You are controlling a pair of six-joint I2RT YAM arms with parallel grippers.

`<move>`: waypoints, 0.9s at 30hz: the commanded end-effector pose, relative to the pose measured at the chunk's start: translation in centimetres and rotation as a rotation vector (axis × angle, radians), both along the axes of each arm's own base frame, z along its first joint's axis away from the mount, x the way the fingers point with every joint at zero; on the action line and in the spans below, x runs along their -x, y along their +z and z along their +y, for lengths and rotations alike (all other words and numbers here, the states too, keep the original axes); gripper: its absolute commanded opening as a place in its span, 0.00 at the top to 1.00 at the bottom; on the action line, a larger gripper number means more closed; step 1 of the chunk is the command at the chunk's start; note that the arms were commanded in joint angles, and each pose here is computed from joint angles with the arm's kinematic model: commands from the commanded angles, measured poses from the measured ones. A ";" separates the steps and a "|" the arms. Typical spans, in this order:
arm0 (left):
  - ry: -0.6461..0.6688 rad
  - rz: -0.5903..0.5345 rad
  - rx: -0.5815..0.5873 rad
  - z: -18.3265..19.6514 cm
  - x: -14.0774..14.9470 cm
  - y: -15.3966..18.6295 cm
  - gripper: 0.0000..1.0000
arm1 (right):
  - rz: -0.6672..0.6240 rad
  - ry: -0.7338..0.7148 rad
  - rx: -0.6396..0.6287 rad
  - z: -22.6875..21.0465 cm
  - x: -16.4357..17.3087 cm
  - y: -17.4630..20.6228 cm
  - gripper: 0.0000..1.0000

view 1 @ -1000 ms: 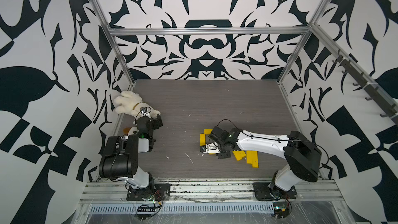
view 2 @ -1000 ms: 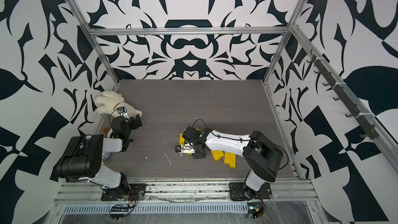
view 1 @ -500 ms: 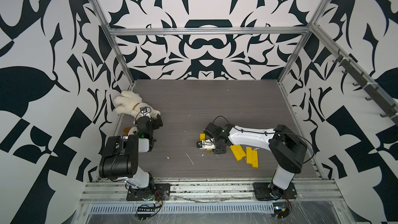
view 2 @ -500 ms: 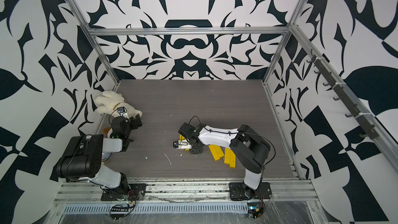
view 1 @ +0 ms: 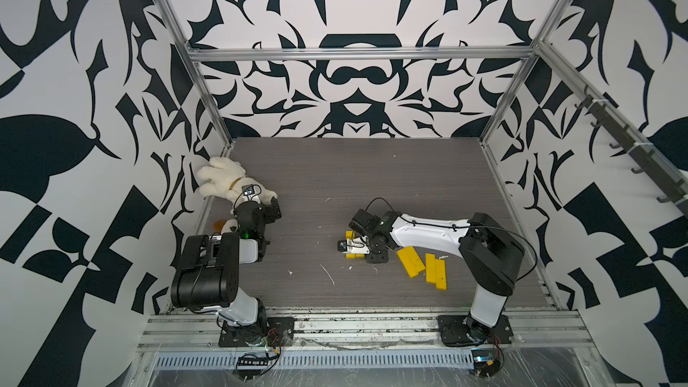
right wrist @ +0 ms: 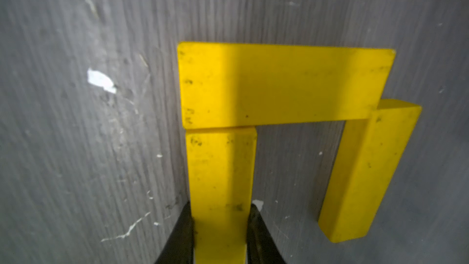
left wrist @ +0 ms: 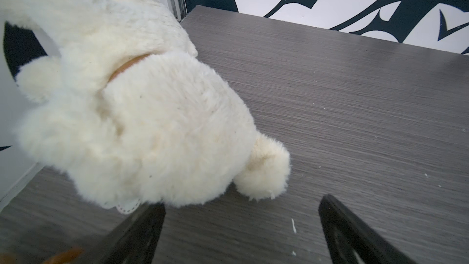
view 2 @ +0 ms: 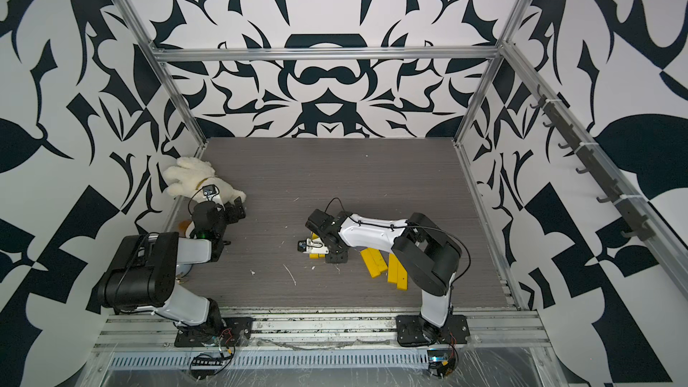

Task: Assemble the number 8 with building blocks
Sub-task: Assemble the building block at the center of the board.

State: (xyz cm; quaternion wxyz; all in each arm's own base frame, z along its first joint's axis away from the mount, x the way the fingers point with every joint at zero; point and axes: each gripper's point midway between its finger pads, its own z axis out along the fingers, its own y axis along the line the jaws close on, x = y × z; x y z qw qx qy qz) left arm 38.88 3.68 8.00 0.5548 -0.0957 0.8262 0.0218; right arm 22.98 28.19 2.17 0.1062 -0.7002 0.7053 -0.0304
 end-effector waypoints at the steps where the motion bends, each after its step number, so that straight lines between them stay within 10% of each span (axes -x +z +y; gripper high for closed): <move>1: -0.002 -0.029 0.001 0.1 -0.4 0.8 0.01 | 0.027 -0.037 0.006 0.1 0.0 0.2 0.85; 27: -0.001 -0.029 0.001 0.1 -0.4 0.8 0.01 | 0.100 -0.064 -0.005 -0.3 1.4 1.0 0.82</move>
